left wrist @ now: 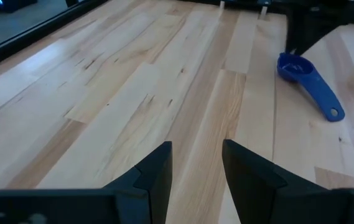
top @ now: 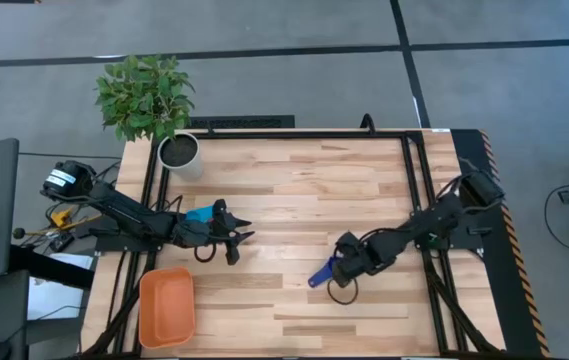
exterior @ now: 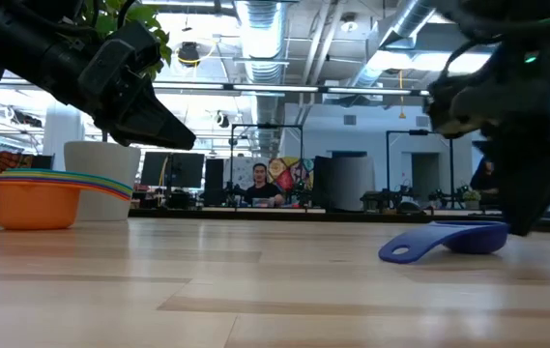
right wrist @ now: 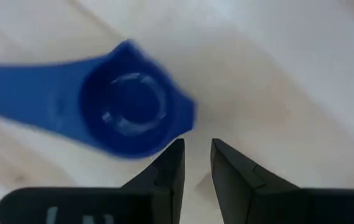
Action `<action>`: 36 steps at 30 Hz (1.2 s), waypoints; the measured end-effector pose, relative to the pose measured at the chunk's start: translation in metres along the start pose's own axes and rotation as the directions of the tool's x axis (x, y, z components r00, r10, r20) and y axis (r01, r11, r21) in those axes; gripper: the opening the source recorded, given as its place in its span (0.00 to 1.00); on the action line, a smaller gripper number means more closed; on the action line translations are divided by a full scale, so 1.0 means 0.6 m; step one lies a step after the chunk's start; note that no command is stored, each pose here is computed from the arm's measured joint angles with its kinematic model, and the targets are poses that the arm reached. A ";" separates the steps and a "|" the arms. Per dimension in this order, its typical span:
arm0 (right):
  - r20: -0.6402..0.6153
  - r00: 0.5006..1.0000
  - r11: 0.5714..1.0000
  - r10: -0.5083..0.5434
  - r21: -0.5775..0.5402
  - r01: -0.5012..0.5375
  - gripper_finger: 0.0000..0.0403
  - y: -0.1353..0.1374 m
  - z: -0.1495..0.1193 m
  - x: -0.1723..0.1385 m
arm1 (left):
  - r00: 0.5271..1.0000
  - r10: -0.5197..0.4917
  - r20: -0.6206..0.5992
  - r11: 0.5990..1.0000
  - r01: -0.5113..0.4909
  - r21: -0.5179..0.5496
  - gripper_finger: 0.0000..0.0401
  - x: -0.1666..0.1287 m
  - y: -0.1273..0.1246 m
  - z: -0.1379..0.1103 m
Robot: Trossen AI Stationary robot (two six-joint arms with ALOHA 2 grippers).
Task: Nest measuring cups in basket
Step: Stack the violet measuring cup on top of the light blue measuring cup
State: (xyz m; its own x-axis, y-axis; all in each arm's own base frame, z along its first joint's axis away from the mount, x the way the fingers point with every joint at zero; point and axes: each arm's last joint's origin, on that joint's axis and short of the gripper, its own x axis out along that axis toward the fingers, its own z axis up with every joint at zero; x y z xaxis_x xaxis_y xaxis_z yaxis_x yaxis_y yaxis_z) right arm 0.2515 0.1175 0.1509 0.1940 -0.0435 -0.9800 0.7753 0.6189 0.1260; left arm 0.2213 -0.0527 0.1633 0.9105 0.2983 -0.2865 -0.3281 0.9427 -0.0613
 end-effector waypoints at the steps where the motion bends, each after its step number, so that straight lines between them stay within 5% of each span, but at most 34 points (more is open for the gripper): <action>1: 0.002 1.000 1.000 -0.006 -0.008 0.006 0.26 -0.001 0.007 0.003 | 1.000 0.000 0.000 1.000 0.000 0.000 0.32 0.000 0.000 0.000; 9: 0.117 0.993 0.987 0.026 -0.159 -0.007 0.26 -0.008 0.075 0.013 | 1.000 -0.002 0.004 1.000 0.002 -0.011 0.32 0.000 0.000 0.001; 17: 0.258 0.914 0.910 0.312 -0.357 -0.210 0.25 0.027 0.130 0.002 | 1.000 -0.004 0.010 0.998 0.004 -0.062 0.32 0.000 -0.001 0.002; 27: 0.212 0.969 0.979 0.125 -0.187 -0.085 0.24 0.001 0.060 -0.032 | 0.998 -0.013 0.056 0.996 0.018 -0.085 0.32 0.000 -0.002 0.011; 36: 0.131 0.981 0.984 0.144 -0.124 -0.128 0.48 0.015 -0.006 -0.035 | 0.999 0.013 0.052 0.996 -0.008 -0.083 0.32 0.000 0.000 0.010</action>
State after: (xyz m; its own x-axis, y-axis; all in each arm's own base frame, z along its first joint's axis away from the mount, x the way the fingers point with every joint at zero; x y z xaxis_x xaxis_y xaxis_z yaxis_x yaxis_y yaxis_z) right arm 0.2522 0.1268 0.1719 0.3806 -0.0565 -0.9230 0.6635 0.7119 0.2300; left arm 0.2231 -0.0519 0.1687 0.9181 0.3175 -0.2374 -0.3555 0.9244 -0.1385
